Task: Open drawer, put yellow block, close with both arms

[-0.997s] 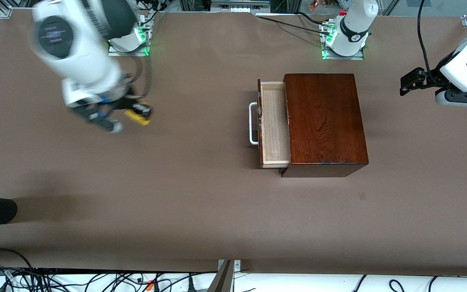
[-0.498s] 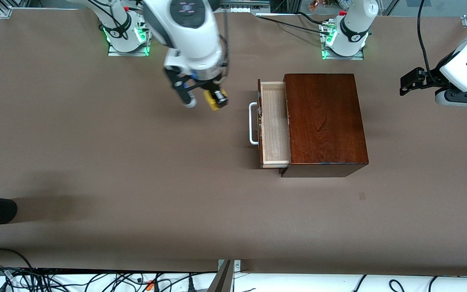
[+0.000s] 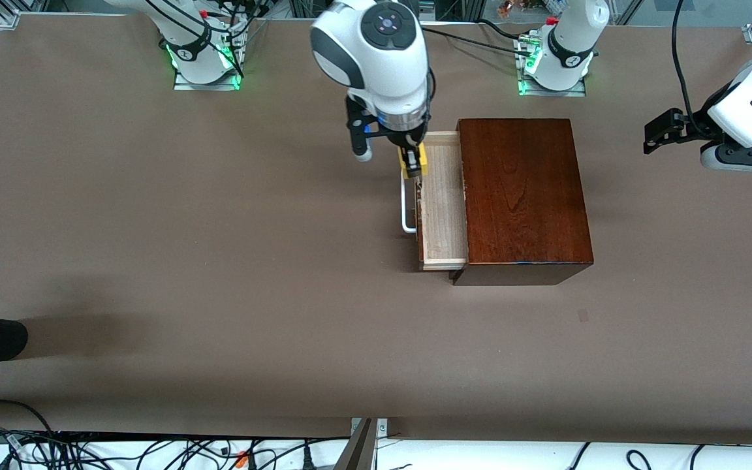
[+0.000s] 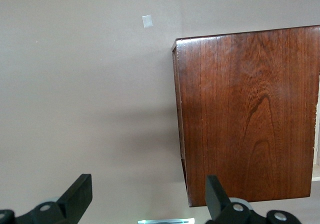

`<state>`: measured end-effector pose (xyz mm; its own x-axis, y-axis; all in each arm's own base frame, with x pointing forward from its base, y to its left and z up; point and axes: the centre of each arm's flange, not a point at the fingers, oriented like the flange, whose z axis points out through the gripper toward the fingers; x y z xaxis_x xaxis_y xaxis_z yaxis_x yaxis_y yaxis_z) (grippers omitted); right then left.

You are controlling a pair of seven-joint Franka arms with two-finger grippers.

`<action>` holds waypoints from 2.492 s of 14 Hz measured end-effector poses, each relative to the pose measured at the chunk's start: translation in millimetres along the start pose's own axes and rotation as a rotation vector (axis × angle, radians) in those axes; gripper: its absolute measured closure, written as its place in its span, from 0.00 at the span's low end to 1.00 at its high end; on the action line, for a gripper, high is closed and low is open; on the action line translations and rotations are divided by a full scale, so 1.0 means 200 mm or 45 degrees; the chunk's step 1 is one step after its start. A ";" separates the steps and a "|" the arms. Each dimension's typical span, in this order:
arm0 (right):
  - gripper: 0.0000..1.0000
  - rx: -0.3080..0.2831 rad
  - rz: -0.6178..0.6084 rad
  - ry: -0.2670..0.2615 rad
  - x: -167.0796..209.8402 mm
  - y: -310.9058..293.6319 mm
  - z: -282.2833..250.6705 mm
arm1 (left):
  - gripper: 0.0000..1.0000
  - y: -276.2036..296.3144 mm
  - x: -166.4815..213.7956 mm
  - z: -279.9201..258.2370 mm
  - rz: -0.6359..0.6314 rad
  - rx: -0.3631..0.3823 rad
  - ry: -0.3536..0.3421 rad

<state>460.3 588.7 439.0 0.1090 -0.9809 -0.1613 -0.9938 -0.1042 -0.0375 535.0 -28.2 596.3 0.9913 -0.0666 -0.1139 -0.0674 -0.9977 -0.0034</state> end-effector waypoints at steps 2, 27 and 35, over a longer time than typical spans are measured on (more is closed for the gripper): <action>0.45 0.013 0.031 -0.023 -0.07 0.03 0.10 | 0.00 0.00 0.00 0.00 0.000 0.000 0.000; 0.00 -0.067 -0.140 0.094 0.03 0.02 -0.24 | 0.00 0.00 0.00 0.00 -0.001 0.000 0.000; 0.00 -0.263 -0.803 0.246 0.98 -0.25 -0.83 | 0.00 0.00 0.00 0.00 0.000 0.000 0.000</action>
<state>527.7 374.5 572.8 0.6812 -0.7320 0.0094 -0.7271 -0.6750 0.1250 534.9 -28.3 596.4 0.9912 -0.0668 -0.1143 -0.0677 -0.9977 -0.0034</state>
